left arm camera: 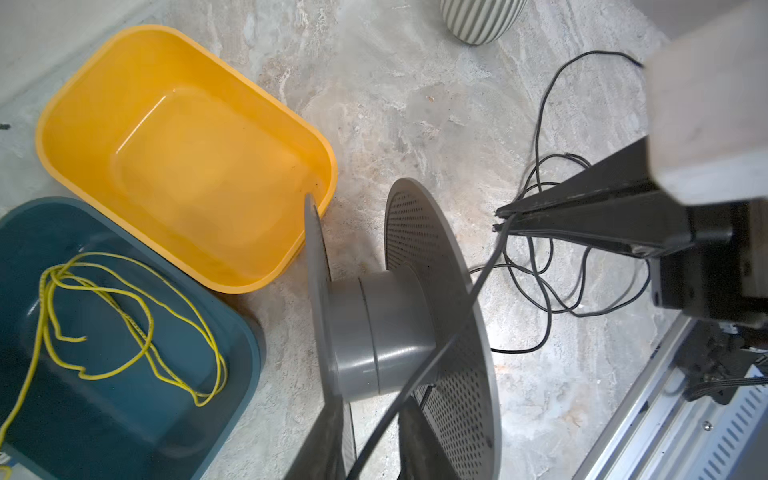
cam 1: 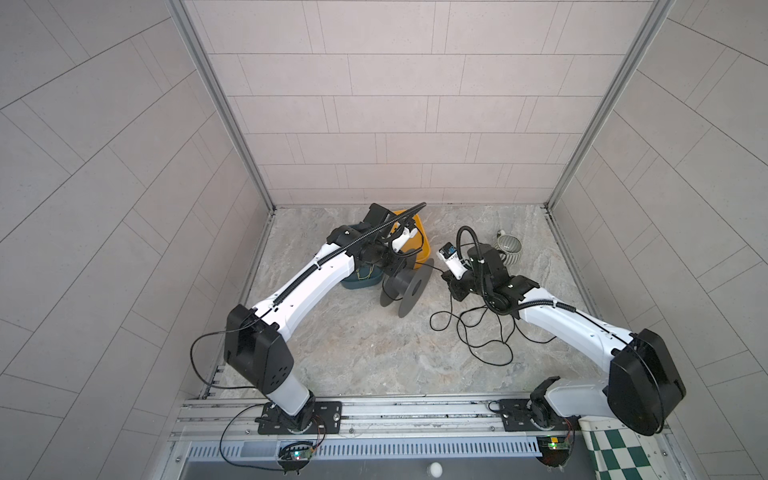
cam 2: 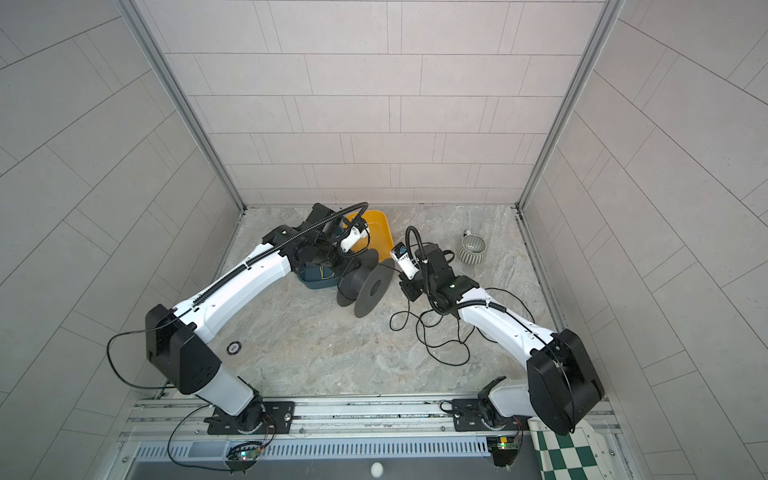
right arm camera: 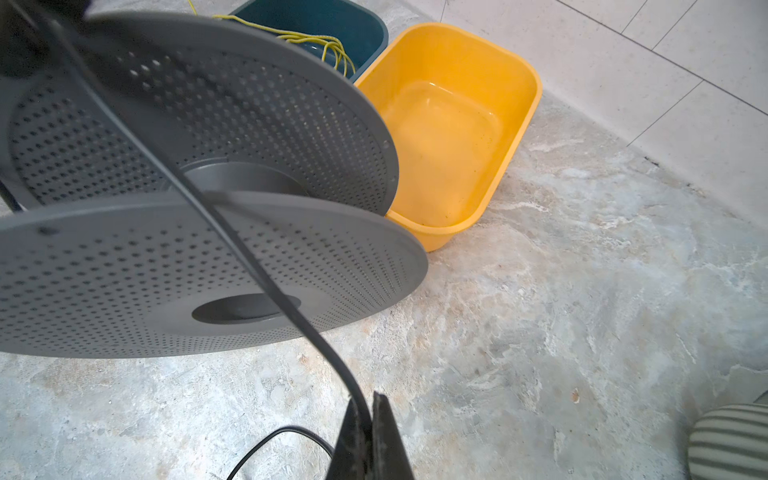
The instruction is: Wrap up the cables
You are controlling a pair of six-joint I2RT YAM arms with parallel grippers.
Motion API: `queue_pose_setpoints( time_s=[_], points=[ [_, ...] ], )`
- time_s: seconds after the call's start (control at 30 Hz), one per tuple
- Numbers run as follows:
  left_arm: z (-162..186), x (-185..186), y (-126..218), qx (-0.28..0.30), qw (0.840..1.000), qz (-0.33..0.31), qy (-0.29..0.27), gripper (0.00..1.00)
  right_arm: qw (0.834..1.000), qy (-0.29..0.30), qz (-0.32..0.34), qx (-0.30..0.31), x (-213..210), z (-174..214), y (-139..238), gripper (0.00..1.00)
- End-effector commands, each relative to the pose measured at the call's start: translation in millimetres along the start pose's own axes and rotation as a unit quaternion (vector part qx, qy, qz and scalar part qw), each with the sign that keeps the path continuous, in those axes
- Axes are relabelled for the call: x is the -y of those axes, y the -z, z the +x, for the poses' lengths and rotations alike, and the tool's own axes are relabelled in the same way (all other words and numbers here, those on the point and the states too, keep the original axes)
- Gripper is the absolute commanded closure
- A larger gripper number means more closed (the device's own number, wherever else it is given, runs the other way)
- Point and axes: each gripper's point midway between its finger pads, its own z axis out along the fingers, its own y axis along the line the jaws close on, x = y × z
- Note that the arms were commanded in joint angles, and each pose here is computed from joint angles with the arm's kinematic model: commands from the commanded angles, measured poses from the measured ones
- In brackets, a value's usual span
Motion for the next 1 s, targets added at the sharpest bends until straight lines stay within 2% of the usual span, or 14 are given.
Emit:
queue_pose_setpoints(
  time_s=[0.0,0.27,0.4,0.47,0.6,0.7,0.87,0.97],
  points=[
    [-9,3,0,0.004,1.000,0.012,-0.008,0.78,1.000,0.004,0.019,-0.006,8,0,1,1.00],
    [-14,-2,13,0.018,1.000,-0.013,0.001,0.82,0.999,0.000,0.034,-0.012,13,5,1,1.00],
    [-7,-5,12,-0.004,1.000,-0.021,0.005,0.82,0.999,0.005,0.041,-0.020,16,9,0,1.00],
    [-1,-5,11,-0.017,1.000,-0.021,0.007,0.78,0.999,0.010,0.045,-0.025,17,13,-1,1.00],
    [0,-10,16,-0.018,0.999,-0.036,0.009,0.52,0.998,0.019,0.051,-0.043,19,22,-6,1.00],
    [-6,-12,21,-0.004,0.999,-0.043,0.010,0.42,0.998,0.019,0.050,-0.043,19,24,-7,1.00],
    [-8,-21,22,-0.003,0.999,-0.049,0.020,0.41,0.997,0.020,0.055,-0.046,20,29,-11,1.00],
    [-5,-29,14,-0.011,0.998,-0.053,0.029,0.44,0.997,0.027,0.055,-0.053,20,33,-16,1.00]
  ],
)
